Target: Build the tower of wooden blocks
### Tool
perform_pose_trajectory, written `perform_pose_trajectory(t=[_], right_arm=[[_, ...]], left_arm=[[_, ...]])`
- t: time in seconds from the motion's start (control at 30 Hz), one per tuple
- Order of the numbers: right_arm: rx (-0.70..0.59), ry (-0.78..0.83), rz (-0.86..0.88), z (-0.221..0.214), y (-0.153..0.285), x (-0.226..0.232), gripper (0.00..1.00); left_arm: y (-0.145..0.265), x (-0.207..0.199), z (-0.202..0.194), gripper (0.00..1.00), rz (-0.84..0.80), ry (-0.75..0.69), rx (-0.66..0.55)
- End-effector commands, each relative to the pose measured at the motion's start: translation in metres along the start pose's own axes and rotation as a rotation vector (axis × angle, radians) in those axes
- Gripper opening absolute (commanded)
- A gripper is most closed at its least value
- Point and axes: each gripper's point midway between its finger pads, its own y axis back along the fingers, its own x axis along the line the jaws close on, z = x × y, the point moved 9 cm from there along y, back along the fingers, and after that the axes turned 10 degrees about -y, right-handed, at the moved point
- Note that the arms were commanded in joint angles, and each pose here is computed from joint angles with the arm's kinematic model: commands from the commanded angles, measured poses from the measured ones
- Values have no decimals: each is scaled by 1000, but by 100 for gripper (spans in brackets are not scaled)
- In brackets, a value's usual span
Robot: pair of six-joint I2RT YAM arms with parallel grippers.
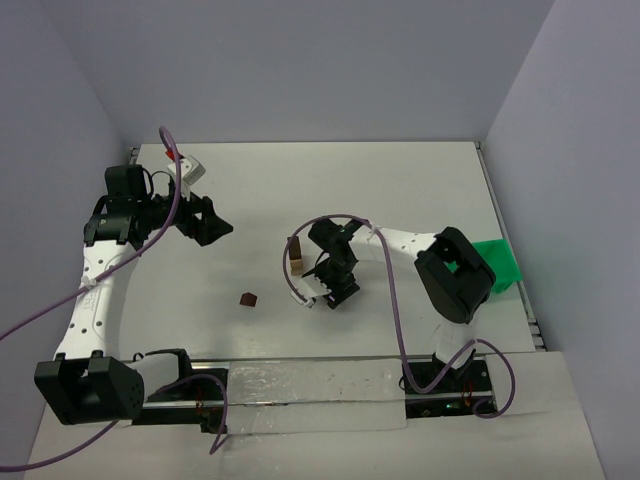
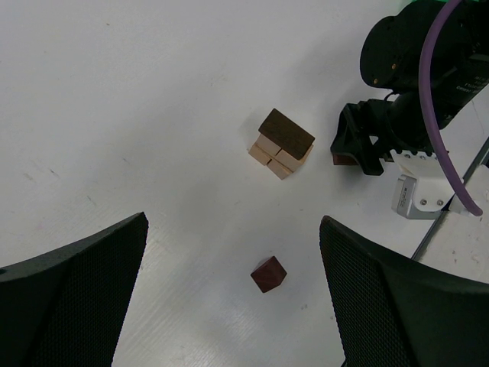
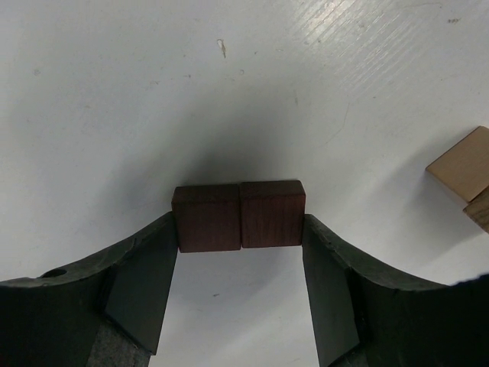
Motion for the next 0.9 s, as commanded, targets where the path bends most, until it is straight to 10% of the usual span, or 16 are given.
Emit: perform_pose_trajectory(t=[0.0,0.47,0.87], right_arm=[[-44,-50,-26,17,33,10,31],[-174,-405,-246,58,137,8,15],[-194,-623,-327,65,143,-50,14]], left_arm=[[5,-1,5,99,20,-38,-32],[10,-6,7,99,78,-8,-62],[9,2,14,99,137,32,-70]])
